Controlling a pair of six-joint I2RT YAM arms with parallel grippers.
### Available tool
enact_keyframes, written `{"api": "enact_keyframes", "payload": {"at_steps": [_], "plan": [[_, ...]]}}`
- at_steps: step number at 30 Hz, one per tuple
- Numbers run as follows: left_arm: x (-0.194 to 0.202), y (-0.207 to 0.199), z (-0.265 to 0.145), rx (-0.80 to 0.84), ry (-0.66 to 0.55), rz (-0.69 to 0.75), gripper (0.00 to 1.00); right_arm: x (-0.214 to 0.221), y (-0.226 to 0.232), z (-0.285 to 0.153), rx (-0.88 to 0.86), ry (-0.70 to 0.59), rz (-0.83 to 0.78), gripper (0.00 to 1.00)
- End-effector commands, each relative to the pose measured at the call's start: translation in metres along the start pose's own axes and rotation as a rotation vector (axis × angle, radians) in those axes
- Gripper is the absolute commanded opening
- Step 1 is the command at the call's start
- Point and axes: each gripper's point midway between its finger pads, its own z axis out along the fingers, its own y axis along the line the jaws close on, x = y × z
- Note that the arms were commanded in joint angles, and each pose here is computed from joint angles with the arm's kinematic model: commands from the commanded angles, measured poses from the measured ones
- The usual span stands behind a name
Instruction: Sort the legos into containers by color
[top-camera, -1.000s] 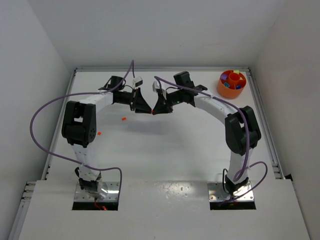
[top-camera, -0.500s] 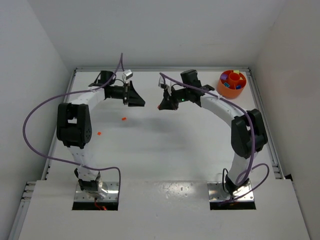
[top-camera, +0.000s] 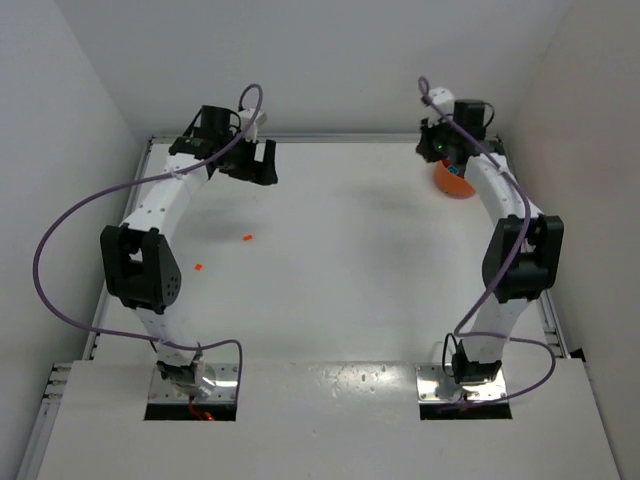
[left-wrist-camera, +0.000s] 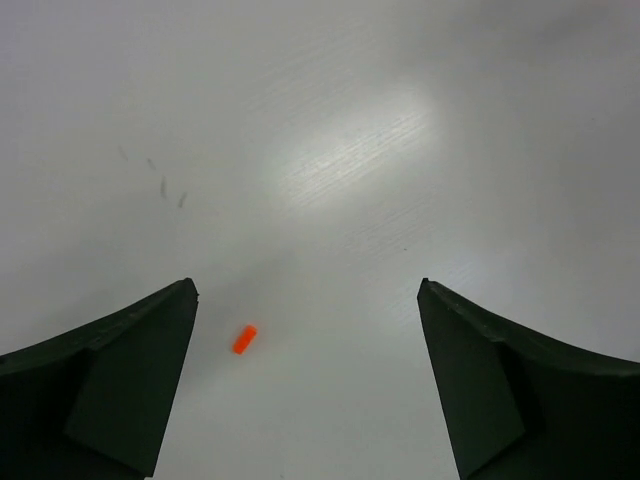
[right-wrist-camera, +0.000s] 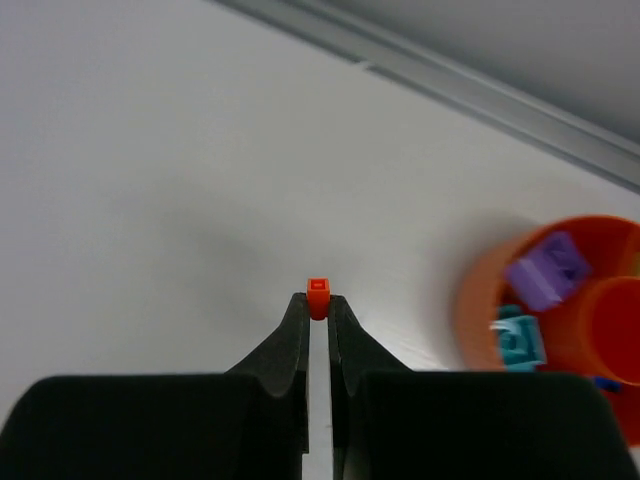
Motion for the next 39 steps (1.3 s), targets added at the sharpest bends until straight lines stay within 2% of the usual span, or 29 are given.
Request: {"api": "enact_keyframes", "payload": {"at_steps": [1, 3, 5, 7, 9, 12, 19, 25, 39], "plan": [[-0.034, 0.016, -0.022, -0.115, -0.092, 0.029, 1.00, -0.018, -0.081, -0.016, 0.213, 0.003, 0.113, 0.00], [-0.045, 0.018, -0.020, -0.139, -0.116, -0.053, 1.00, 0.003, -0.107, -0.013, 0.263, 0.079, 0.169, 0.00], [-0.053, 0.023, -0.022, -0.115, -0.142, -0.122, 1.00, -0.008, -0.125, -0.017, 0.302, 0.071, 0.186, 0.00], [-0.054, 0.035, -0.019, -0.087, -0.143, -0.187, 1.00, 0.000, -0.137, -0.017, 0.336, 0.105, 0.212, 0.00], [-0.052, 0.029, -0.014, -0.021, -0.132, -0.194, 1.00, 0.006, -0.149, -0.013, 0.362, 0.122, 0.232, 0.00], [-0.052, 0.043, -0.013, -0.066, -0.128, -0.193, 1.00, 0.018, -0.162, -0.014, 0.380, 0.142, 0.254, 0.00], [-0.053, 0.040, -0.008, -0.059, -0.118, -0.190, 1.00, 0.052, -0.188, -0.013, 0.429, 0.179, 0.355, 0.00], [-0.050, 0.037, -0.006, -0.041, -0.110, -0.193, 1.00, 0.040, -0.217, -0.017, 0.482, 0.117, 0.375, 0.00], [-0.042, 0.039, -0.003, -0.041, -0.093, -0.182, 1.00, 0.049, -0.218, -0.002, 0.459, 0.127, 0.391, 0.01]]}}
